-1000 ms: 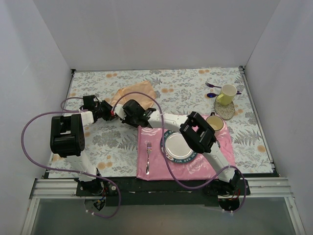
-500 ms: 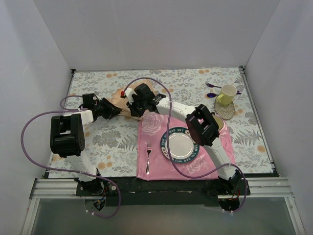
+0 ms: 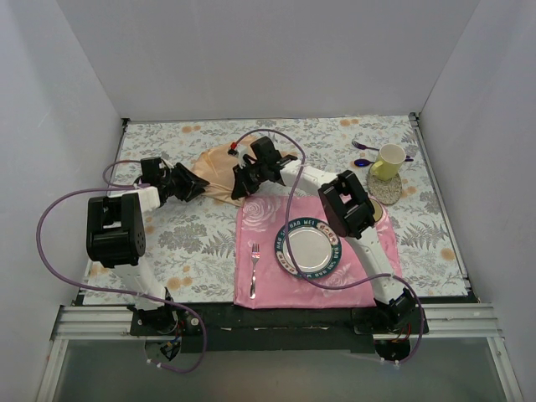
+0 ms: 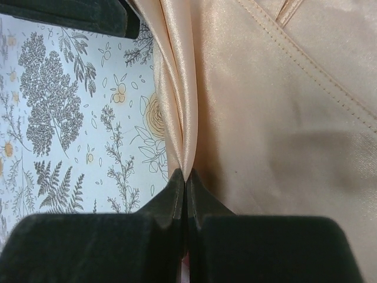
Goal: Fold the napkin, place the utensils inside, and roll it up
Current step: Roll the napkin with the utensil
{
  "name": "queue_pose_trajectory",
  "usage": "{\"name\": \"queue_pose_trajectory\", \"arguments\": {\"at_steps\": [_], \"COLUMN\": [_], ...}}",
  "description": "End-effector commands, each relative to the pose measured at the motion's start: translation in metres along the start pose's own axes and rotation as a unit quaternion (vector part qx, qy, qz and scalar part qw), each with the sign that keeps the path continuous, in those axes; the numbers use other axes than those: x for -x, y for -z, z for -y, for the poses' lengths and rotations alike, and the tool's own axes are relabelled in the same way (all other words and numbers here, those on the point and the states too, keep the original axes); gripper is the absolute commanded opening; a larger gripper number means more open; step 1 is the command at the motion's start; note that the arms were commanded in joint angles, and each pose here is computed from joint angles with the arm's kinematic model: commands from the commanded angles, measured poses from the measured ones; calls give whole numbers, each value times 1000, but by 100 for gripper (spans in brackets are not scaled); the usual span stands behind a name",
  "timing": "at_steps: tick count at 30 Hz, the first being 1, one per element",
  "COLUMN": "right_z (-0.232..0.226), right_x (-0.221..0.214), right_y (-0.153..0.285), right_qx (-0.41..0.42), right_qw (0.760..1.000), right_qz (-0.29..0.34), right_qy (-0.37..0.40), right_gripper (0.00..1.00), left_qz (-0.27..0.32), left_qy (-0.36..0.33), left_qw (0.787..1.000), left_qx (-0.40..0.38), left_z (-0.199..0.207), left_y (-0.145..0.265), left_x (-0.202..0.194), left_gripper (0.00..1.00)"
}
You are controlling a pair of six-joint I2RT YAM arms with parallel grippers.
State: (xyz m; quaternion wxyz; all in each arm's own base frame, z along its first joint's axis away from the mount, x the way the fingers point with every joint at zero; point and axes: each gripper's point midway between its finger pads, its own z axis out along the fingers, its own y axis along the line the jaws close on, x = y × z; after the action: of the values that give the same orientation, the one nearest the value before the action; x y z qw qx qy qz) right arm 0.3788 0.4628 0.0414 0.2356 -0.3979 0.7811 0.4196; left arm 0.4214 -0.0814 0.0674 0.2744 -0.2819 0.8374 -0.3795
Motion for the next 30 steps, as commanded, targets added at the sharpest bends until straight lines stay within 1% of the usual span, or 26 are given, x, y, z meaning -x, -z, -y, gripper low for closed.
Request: {"name": "queue_pose_trajectory", "arguments": {"at_steps": [1, 4, 5, 6, 8, 9, 12, 13, 15, 17, 23, 30], "right_z": [1, 4, 5, 5, 7, 9, 10, 10, 12, 14, 14, 15], "right_x": [7, 4, 3, 5, 0, -2, -4, -4, -4, -4, -5, -6], "right_y": [2, -2, -3, -3, -8, -9, -10, -10, -9, -10, -9, -9], "right_qx": [32, 38, 37, 39, 41, 41, 39, 40, 37, 36, 36, 34], "right_qw": [999, 998, 998, 998, 997, 997, 997, 997, 997, 997, 997, 997], "right_qz": [15, 13, 12, 14, 8, 8, 7, 7, 8, 8, 8, 7], "right_qy": [-37, -50, -53, -52, -59, -60, -62, -62, -65, -66, -66, -67], "right_gripper": [1, 1, 1, 1, 1, 1, 1, 1, 1, 1, 1, 1], "left_qz": [9, 21, 39, 43, 70, 78, 96, 96, 85, 79, 71, 43], "left_qy": [-32, -49, -60, -59, -68, -64, -55, -47, -21, -10, -6, 11], "left_qw": [999, 999, 997, 997, 995, 994, 993, 993, 995, 996, 996, 998], "left_qx": [-21, -2, 12, 26, 36, 47, 47, 47, 52, 50, 49, 51], "left_z": [21, 22, 24, 20, 25, 19, 17, 14, 5, 3, -2, -12], "left_y": [6, 15, 22, 27, 39, 41, 47, 47, 43, 41, 40, 29], "left_x": [8, 13, 20, 19, 26, 26, 33, 34, 34, 33, 26, 16], "left_gripper": [39, 39, 38, 33, 29, 24, 13, 8, 4, 1, 0, 2]}}
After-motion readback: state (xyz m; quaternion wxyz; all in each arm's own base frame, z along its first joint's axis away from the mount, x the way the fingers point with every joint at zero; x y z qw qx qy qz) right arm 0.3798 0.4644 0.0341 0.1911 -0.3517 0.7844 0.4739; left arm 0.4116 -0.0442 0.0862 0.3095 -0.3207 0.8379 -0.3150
